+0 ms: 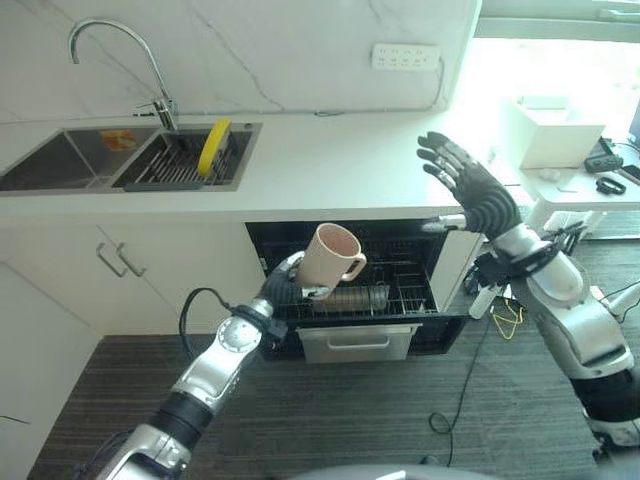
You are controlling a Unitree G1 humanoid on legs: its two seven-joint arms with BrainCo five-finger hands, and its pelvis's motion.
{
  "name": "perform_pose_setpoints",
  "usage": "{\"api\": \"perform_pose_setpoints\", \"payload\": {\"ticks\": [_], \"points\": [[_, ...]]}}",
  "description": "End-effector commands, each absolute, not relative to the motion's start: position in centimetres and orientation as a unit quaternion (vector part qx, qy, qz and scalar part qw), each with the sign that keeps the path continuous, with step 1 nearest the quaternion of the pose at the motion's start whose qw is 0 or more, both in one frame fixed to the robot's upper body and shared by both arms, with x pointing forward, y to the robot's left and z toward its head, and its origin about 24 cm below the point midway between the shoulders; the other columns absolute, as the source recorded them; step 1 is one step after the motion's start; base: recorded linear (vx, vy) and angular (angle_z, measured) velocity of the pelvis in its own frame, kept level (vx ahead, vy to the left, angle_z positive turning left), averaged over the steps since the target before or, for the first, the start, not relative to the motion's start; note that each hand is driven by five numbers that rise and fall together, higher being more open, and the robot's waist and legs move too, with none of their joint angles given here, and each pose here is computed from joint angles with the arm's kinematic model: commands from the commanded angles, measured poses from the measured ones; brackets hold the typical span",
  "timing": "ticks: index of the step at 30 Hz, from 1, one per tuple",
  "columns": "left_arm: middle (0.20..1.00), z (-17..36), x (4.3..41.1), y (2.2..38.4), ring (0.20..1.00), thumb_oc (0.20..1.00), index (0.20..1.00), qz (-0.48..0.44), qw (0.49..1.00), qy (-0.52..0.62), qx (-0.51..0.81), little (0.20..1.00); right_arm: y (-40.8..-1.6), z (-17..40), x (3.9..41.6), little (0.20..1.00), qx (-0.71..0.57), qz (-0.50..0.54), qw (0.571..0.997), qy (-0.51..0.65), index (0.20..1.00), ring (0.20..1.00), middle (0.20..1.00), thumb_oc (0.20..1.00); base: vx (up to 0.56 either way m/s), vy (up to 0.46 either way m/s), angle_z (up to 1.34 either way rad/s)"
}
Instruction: Place the dishes in the dishwasher.
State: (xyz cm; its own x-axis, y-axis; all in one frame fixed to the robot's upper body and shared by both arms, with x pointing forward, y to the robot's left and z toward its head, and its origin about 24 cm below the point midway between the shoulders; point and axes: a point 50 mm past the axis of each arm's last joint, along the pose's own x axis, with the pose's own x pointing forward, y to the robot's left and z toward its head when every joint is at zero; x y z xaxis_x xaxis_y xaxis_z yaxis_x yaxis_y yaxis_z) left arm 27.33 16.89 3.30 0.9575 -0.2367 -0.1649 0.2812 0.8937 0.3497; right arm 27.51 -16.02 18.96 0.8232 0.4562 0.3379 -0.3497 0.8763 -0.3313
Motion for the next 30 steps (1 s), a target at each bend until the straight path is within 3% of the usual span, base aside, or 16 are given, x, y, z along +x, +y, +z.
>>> {"api": "perform_pose_setpoints", "payload": {"ticks": [1, 10, 15, 26, 30], "points": [[0.2, 8.4, 30.1, 16.6, 0.2, 0.2, 0.2, -0.091, 0.972, -0.058, 0.207, 0.2, -15.7, 21.0, 27.4, 1.0, -0.128, 0.195, 0.938, -0.255, 1.0, 1.0, 1.0, 1.0, 0.03, -0.013, -0.01], [0.2, 10.9, 30.6, 16.2, 0.2, 0.2, 0.2, -0.106, 0.931, -0.125, 0.327, 0.2, -15.7, 21.1, 28.4, 1.0, -0.214, 0.184, 0.93, -0.237, 1.0, 1.0, 1.0, 1.0, 0.02, 0.003, 0.0], [0.2, 11.7, 31.8, 18.2, 0.2, 0.2, 0.2, -0.123, 0.814, -0.077, 0.563, 0.2, -16.8, 22.6, 29.2, 1.0, -0.336, 0.179, 0.896, -0.228, 1.0, 1.0, 1.0, 1.0, 0.01, 0.002, 0.0], [0.2, 14.1, 33.2, 21.0, 0.2, 0.2, 0.2, -0.127, 0.701, -0.01, 0.702, 0.2, -16.9, 25.5, 29.1, 1.0, -0.452, 0.166, 0.838, -0.257, 1.0, 1.0, 1.0, 1.0, 0.0, 0.0, 0.0], [0.2, 14.0, 33.9, 22.6, 0.2, 0.2, 0.2, -0.132, 0.646, 0.072, 0.749, 0.2, -16.0, 26.9, 28.8, 1.0, -0.505, 0.177, 0.801, -0.269, 1.0, 1.0, 1.0, 1.0, -0.02, 0.008, -0.02]]}}
